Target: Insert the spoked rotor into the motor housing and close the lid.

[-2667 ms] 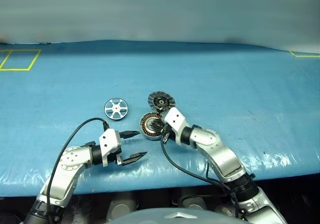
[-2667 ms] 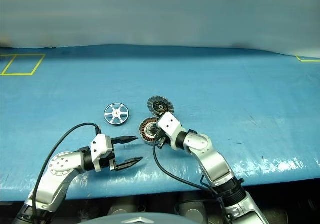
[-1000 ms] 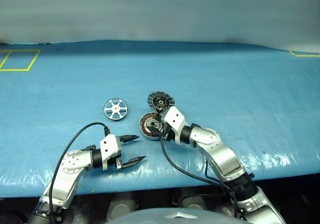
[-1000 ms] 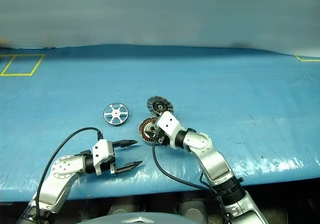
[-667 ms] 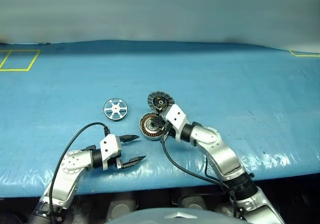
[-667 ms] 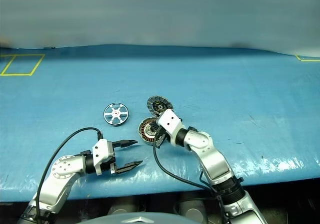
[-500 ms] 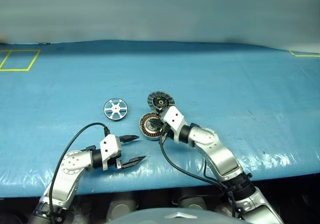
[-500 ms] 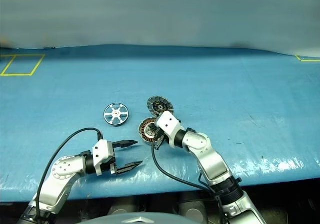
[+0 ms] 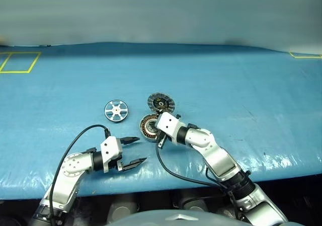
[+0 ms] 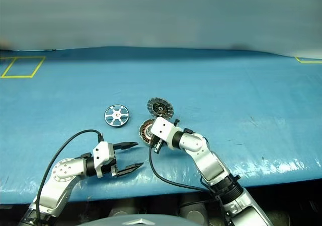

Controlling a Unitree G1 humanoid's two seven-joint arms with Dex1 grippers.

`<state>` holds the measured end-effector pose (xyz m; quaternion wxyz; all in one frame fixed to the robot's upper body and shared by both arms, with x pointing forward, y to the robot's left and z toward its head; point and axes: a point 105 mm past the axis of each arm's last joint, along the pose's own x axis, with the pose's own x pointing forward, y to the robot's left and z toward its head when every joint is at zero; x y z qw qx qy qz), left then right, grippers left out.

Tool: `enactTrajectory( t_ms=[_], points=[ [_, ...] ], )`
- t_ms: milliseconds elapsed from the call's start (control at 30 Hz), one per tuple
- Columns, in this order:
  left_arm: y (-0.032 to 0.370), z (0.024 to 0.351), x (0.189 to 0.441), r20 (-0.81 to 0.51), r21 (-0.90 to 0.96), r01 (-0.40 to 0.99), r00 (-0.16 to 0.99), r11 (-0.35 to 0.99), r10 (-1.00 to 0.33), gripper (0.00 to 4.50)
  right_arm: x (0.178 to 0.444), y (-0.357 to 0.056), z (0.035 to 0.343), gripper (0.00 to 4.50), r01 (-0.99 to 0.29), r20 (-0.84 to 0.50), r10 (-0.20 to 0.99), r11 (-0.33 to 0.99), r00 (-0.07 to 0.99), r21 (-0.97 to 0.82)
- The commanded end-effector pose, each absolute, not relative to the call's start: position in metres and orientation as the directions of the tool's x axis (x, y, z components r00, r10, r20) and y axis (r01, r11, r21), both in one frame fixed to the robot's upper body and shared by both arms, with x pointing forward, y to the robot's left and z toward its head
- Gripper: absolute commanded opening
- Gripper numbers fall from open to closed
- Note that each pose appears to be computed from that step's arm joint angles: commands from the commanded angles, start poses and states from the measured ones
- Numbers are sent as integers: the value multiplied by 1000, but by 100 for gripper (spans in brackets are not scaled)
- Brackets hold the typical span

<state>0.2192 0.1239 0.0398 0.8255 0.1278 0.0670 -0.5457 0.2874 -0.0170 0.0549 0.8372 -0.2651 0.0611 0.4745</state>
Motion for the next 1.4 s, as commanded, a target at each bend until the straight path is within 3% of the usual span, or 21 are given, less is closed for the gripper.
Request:
enactTrajectory(
  t_ms=[33, 233, 367, 533, 667, 767, 867, 1233, 1400],
  points=[
    [117, 48, 217, -232, 171, 922, 381, 348, -895, 372, 279, -29, 9, 2, -857, -508, 691, 401, 515, -324],
    [116, 49, 218, -223, 172, 920, 385, 352, -896, 372, 294, -32, 12, 2, -801, -477, 656, 560, 585, -211],
    [115, 50, 220, -218, 175, 916, 393, 361, -893, 372, 292, -37, 2, 2, -808, -533, 625, 544, 571, -227],
    [117, 47, 222, -211, 170, 913, 402, 372, -891, 372, 272, -32, 7, 2, -866, -533, 699, 476, 477, -151],
    [120, 42, 223, -216, 165, 910, 409, 379, -887, 372, 267, -24, 26, 2, -877, -436, 773, 472, 461, -90],
    [122, 38, 222, -214, 159, 912, 407, 379, -888, 372, 269, -11, 68, 2, -876, -227, 855, 483, 467, 18],
    [122, 34, 221, -216, 151, 916, 398, 372, -892, 372, 277, -11, 81, 2, -850, -161, 842, 526, 516, 30],
    [126, 24, 220, -220, 159, 914, 402, 374, -889, 372, 287, -13, 89, 2, -820, -136, 814, 572, 565, 12],
    [121, 27, 219, -213, 161, 915, 398, 370, -892, 372, 287, -13, 73, 2, -821, -211, 801, 571, 560, -10]
  ],
)
